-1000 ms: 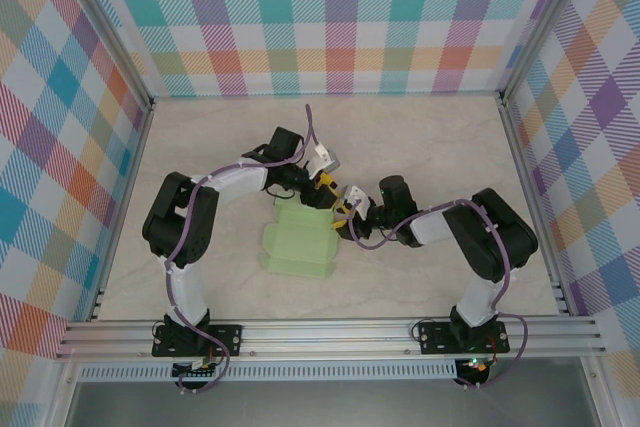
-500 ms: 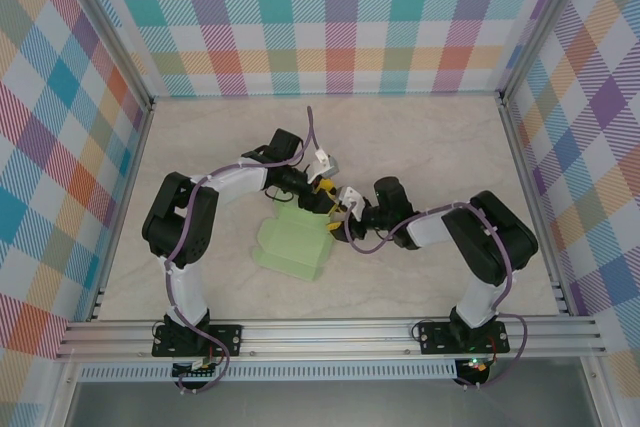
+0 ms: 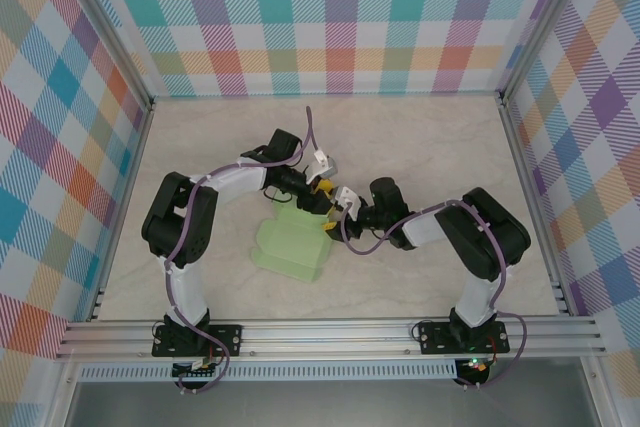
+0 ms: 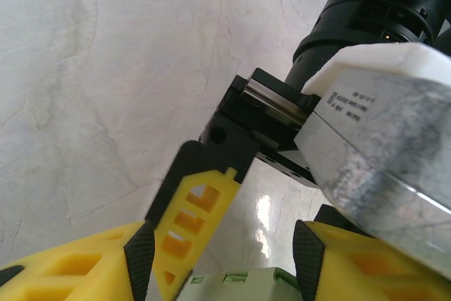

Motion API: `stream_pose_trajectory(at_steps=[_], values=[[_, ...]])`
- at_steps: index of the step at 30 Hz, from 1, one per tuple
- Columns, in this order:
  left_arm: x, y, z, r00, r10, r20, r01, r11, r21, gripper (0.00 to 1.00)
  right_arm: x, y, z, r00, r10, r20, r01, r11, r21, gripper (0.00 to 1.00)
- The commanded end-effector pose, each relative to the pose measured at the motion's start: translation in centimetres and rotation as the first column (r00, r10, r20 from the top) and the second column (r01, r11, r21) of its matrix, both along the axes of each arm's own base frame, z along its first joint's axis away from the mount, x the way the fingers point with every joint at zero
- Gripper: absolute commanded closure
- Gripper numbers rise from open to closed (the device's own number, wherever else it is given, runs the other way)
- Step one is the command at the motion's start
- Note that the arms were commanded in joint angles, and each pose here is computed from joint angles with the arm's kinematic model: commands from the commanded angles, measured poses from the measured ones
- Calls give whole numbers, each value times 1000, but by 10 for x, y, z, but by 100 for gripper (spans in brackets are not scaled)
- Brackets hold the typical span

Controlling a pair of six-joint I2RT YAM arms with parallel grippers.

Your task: Fold the paper box

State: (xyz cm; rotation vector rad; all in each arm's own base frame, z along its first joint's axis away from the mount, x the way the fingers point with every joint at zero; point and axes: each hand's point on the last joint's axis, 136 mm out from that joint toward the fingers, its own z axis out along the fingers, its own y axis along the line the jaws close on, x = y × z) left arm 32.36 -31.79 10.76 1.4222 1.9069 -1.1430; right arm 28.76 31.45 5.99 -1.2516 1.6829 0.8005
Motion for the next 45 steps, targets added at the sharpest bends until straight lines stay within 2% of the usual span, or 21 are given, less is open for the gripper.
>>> stream_pose_trajectory(at_steps=[1,6,9,12,16,23,30,36,38,40,43,45], values=[[-7,11,-18,999,17,-38,-14,997,80,44,0,1,-5,1000,-4,19,4,1000,-22,42],[-6,11,-22,998,32,-48,-28,996,84,44,14,-8,-15,989,-120,90,128,988,-85,53],[-6,12,-22,998,39,-52,-34,996,86,44,27,-16,-22,963,-222,153,241,963,-123,52],[-5,11,-23,997,46,-54,-42,995,87,44,38,-25,-25,929,-315,195,344,928,-139,56],[-2,12,-27,996,59,-62,-52,993,102,44,45,-31,-30,904,-366,223,404,901,-159,58],[13,13,-16,989,125,-76,-119,989,85,41,46,-39,-36,885,-402,236,447,876,-183,63],[33,21,38,974,218,-63,-218,976,-1,34,41,-37,-41,898,-400,184,431,884,-182,65],[58,38,95,938,346,-16,-347,935,-81,32,31,-27,-39,929,-347,130,366,913,-178,65],[66,45,105,914,405,-2,-404,911,-79,32,30,-24,-38,936,-330,121,347,920,-180,65],[79,59,105,867,499,2,-498,866,-55,31,30,-23,-38,938,-326,116,342,923,-178,65],[103,95,89,737,675,-30,-675,738,17,31,30,-23,-40,937,-335,99,348,920,-181,65],[108,117,75,651,756,-72,-754,654,57,31,30,-20,-39,941,-326,87,336,925,-176,65]])
